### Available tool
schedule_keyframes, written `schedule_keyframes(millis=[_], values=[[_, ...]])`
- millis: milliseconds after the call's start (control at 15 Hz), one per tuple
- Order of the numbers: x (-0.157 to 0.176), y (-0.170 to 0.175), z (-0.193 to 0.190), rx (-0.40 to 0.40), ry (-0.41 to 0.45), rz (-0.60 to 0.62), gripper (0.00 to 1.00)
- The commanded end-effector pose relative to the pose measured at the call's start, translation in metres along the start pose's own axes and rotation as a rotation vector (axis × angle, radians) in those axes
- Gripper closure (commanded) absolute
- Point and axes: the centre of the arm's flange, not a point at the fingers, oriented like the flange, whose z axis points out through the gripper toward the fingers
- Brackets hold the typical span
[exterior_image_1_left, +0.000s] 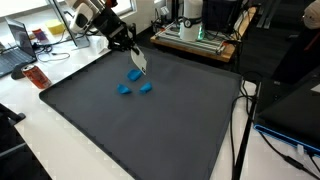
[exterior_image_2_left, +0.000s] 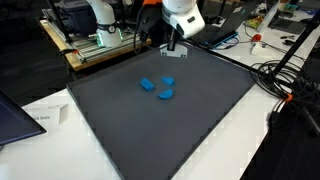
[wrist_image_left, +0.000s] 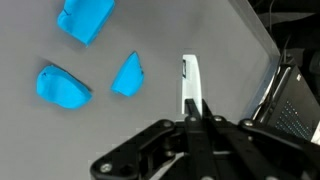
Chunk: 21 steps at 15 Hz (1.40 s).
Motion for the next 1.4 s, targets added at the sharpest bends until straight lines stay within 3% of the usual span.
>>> schedule_keyframes(millis=[0,800,1333], values=[[0.019,0.025,-0.008,0.018,-0.047,-0.067,0.99],[0.026,0.052,0.026,0.043,-0.115,-0.195,0.99],[-0.004,0.045,0.033,0.020,-0.084,-0.057,0.99]])
